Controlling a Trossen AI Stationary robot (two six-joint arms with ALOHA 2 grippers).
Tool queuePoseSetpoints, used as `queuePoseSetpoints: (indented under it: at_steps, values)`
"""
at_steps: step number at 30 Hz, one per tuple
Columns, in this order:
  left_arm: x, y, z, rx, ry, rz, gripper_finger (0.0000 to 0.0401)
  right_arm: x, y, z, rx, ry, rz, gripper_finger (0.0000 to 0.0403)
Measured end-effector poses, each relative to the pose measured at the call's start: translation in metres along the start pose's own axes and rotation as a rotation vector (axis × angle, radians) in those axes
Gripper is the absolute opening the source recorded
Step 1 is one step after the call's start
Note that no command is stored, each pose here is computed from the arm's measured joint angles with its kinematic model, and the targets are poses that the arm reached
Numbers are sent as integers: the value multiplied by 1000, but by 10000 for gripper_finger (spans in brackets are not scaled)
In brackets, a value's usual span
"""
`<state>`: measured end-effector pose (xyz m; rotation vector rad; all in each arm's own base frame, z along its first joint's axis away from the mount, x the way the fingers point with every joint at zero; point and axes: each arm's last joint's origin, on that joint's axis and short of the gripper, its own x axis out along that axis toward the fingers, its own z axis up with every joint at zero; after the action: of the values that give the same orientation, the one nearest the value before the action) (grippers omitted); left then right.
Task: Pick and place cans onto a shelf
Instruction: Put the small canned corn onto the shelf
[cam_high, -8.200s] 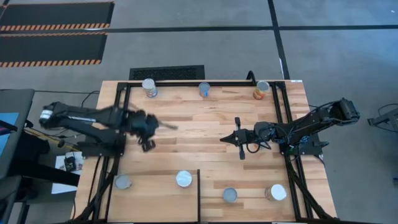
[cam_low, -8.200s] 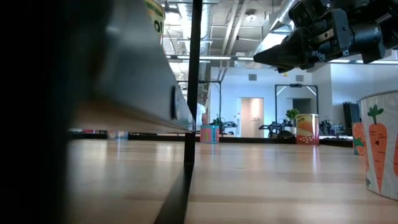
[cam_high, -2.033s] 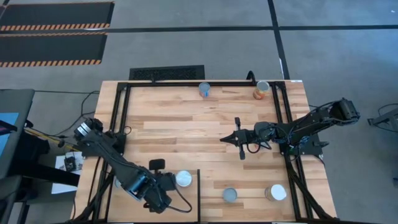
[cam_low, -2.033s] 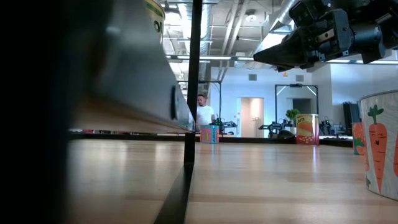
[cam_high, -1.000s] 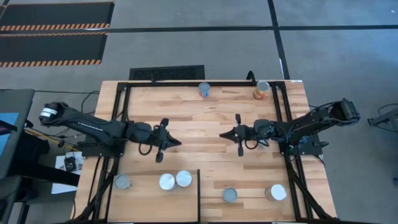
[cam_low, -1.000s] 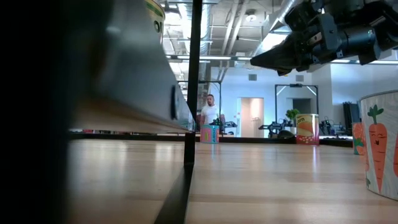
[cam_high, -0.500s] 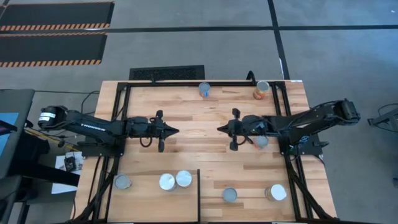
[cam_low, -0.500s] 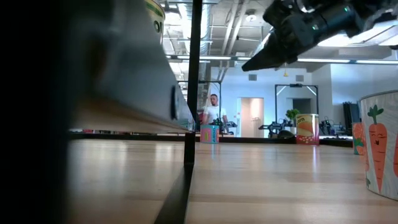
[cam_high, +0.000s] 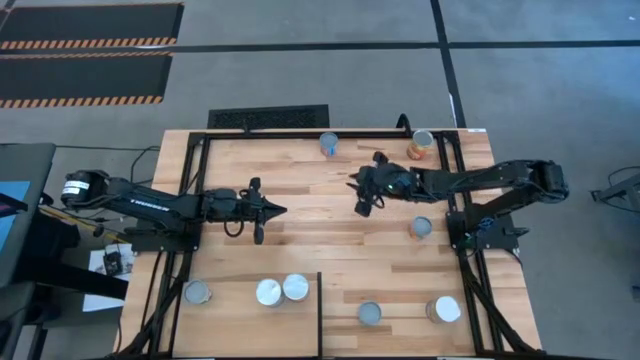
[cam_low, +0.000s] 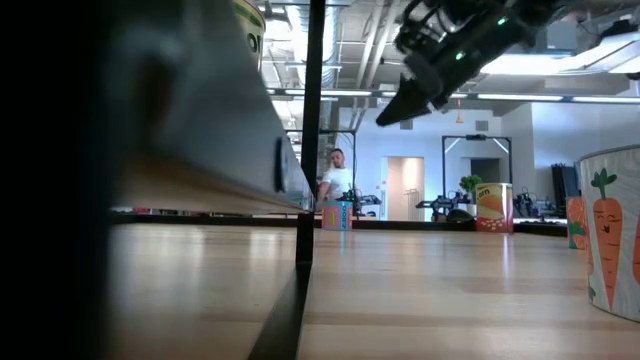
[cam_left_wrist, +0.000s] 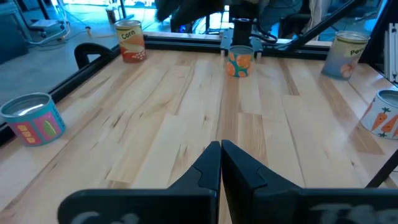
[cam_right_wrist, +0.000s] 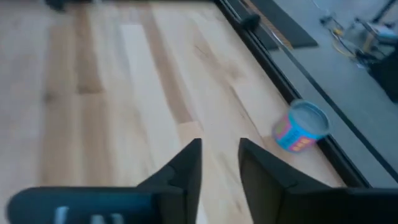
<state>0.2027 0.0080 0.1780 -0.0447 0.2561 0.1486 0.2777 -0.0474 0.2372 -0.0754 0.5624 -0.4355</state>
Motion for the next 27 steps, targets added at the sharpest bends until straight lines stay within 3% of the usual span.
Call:
queuePoseSetpoints:
  at_steps: [11,18,27]
  values:
    - [0,0,0,-2,1,0,0,50,-23,25,-38,228,-76,244]
    - [0,0,-1,-4,7,-1,0,79,-35,38,-143,273,-93,250]
    - [0,0,-1,-4,8,-2,0,117,-56,33,-143,323,-40,250]
